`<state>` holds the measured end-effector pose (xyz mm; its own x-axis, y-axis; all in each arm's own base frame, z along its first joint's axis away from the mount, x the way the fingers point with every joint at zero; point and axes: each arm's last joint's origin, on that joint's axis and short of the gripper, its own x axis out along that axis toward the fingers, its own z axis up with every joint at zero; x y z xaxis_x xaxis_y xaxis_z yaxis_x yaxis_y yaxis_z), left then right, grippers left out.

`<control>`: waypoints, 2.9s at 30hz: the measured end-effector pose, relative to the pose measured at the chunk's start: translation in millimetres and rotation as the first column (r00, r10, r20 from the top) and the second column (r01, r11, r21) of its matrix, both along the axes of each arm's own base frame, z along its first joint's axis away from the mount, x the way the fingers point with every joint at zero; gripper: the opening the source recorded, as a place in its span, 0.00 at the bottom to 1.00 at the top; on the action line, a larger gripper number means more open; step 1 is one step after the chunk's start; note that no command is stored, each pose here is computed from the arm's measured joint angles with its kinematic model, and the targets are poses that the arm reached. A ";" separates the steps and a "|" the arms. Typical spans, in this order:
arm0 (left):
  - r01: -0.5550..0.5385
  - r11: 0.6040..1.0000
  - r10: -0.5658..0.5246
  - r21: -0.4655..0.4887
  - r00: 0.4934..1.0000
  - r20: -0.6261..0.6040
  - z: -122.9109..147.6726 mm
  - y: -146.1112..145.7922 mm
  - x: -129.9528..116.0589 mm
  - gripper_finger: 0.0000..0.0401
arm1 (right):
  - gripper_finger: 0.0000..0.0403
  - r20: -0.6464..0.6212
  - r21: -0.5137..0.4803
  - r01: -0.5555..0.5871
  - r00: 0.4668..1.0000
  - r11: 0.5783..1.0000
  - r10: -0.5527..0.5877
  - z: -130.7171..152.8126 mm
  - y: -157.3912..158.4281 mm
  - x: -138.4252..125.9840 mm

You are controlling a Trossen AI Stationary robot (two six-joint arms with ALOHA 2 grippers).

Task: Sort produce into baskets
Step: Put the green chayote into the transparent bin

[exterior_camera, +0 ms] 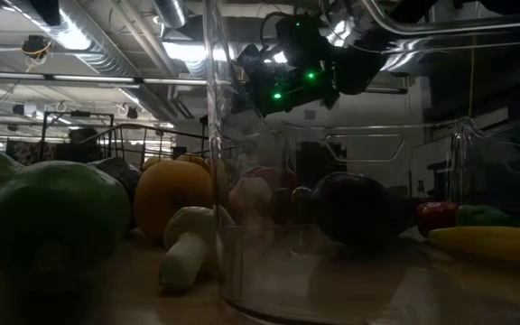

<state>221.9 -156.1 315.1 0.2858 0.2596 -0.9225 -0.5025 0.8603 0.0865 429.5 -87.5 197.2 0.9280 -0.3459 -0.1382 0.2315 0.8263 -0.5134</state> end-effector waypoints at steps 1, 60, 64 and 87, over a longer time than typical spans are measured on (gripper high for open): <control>0.008 1.000 -0.008 0.006 1.000 -0.008 -2.7 -2.8 1.0 0.73 | 0.78 0.000 0.000 0.000 1.000 1.000 0.000 0.0 0.0 0.0; 0.516 0.841 -0.390 0.159 0.784 -0.482 -97.8 -44.0 37.0 1.00 | 0.78 -0.182 0.027 -0.120 0.976 0.992 0.123 108.1 58.1 -70.6; 0.475 0.864 -0.357 0.169 0.814 -0.458 -100.6 -45.3 38.8 1.00 | 0.78 -0.217 0.059 -0.113 0.968 0.992 0.123 128.1 61.1 -97.0; 0.445 0.880 -0.337 0.165 0.831 -0.443 -145.2 -38.6 28.1 1.00 | 0.78 -0.378 0.186 -0.039 0.919 0.982 0.108 148.7 65.2 -160.6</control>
<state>250.0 -194.7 169.9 0.0444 0.4411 -0.8964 -0.0056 0.8973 0.4413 268.9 -22.4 346.0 0.8126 -0.2175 -0.5408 -0.0204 0.9166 -0.3993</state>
